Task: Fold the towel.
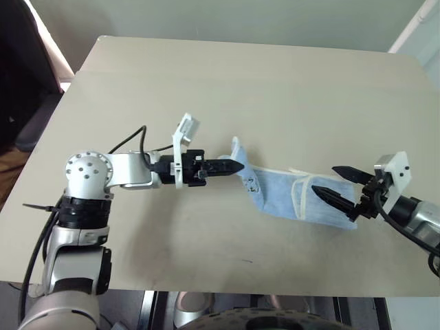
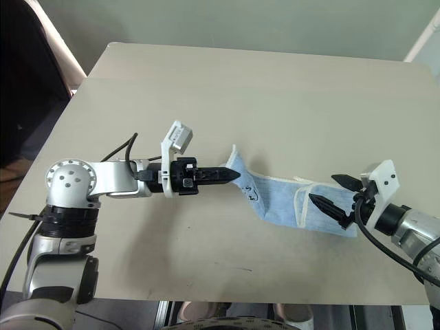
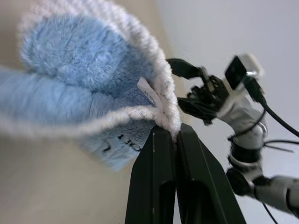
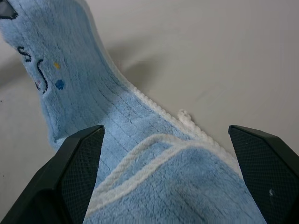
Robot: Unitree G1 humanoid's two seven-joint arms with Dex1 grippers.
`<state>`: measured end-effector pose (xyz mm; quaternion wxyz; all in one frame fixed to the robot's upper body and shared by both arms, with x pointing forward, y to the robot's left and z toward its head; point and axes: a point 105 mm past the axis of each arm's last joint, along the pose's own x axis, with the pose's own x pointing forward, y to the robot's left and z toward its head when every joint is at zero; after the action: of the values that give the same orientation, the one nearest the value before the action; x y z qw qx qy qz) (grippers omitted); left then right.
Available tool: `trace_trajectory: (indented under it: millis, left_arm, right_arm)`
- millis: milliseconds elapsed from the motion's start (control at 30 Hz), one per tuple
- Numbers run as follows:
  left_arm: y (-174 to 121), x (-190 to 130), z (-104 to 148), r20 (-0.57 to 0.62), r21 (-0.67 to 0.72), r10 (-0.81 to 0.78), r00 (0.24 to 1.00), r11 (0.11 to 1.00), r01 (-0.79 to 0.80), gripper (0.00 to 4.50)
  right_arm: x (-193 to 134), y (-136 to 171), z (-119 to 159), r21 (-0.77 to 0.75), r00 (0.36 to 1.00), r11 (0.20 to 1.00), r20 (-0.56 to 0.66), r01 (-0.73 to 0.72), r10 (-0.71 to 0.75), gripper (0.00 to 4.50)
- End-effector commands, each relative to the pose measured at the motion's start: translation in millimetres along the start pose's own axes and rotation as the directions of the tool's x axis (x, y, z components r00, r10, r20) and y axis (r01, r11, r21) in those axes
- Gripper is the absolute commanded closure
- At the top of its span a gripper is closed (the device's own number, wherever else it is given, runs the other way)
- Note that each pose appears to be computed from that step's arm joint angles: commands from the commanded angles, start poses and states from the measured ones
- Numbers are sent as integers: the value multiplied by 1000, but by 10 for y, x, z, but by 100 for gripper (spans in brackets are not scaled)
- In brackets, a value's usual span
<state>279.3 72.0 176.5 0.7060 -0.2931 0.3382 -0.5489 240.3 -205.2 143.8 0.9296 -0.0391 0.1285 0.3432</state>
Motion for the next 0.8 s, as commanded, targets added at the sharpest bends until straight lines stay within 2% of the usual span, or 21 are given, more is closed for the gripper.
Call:
trace_trajectory:
  millis: [33,200,367,533,800]
  left_arm:
    - [-140,97,-13,-55,53,-72,996,996,75,449]
    - [-196,393,-157,-184,54,-154,971,985,166,449]
    - [-199,586,-173,-219,49,-187,958,978,203,449]
    - [-227,1153,-315,-299,55,-224,928,966,251,449]
    - [-205,1719,-430,-330,35,-234,915,965,259,449]
  right_arm:
    - [-83,10,118,-36,999,999,28,28,-27,0]
    - [-248,-49,120,-28,995,995,24,99,-98,0]
    - [-329,-57,119,-25,992,992,20,126,-126,0]
    - [-504,-124,109,-19,978,977,15,210,-210,0]
    - [-708,-183,94,-7,948,948,28,317,-317,0]
